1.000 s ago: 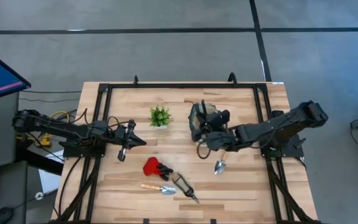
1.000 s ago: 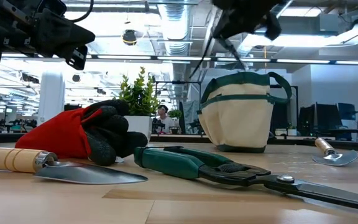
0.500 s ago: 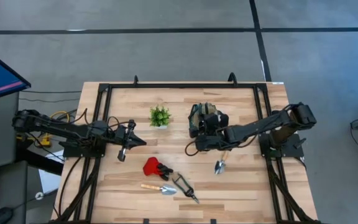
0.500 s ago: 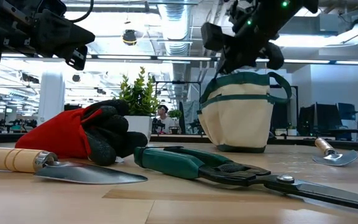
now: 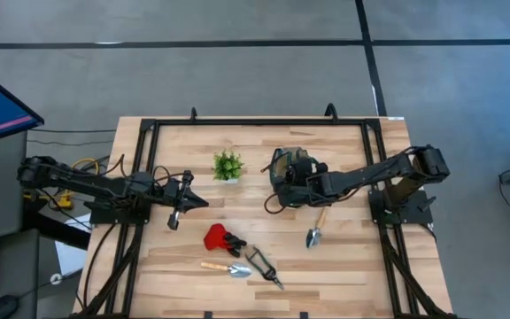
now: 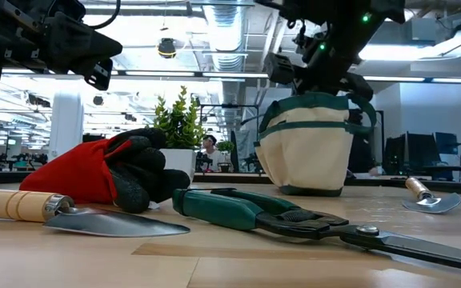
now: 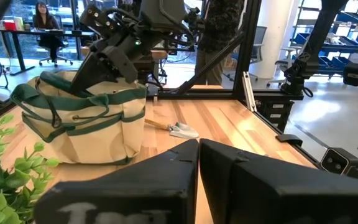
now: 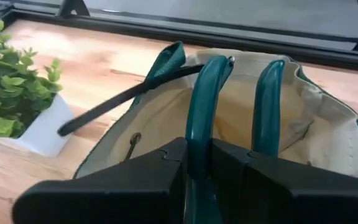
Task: Pick & Place Garden tools in Gardening bag
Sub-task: Put the green shear scissors into the white gardening bag, then put the red gloves into the white gardening bag
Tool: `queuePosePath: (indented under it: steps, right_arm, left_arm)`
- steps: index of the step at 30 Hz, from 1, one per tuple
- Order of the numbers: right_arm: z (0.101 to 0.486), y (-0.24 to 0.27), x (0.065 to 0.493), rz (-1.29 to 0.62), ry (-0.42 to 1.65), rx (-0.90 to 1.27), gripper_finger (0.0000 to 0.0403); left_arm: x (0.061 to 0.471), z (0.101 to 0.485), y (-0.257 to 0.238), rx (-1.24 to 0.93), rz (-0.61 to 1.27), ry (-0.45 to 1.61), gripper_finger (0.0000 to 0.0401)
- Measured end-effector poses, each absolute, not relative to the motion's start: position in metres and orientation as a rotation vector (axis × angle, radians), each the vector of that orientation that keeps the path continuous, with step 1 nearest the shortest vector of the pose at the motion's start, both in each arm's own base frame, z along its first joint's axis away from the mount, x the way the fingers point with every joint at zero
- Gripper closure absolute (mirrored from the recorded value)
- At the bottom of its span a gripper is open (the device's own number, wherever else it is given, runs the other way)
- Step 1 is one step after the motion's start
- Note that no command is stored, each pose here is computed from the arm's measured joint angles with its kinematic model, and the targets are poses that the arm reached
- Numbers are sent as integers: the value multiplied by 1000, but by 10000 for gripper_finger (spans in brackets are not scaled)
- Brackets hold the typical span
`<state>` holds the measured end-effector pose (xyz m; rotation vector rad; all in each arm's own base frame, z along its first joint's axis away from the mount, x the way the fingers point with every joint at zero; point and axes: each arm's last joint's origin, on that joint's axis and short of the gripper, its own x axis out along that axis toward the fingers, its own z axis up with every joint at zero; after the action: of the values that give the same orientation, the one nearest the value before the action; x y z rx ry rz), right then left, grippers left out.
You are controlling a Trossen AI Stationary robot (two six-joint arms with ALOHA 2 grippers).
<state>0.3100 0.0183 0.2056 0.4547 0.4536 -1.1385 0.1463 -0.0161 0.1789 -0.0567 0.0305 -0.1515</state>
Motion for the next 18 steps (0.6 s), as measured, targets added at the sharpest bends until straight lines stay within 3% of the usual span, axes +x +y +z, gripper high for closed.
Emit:
queuePosePath:
  steps: [3, 11, 18]
  right_arm:
    - [206, 18, 310, -1132, 463, 438, 357]
    - [216, 19, 316, -1099, 478, 389, 269]
    - [244, 22, 327, -1037, 499, 290, 271]
  left_arm:
    - [146, 179, -16, -57, -151, 31, 398]
    - [146, 179, -16, -57, -152, 31, 398]
    - [146, 179, -16, -57, -152, 31, 398]
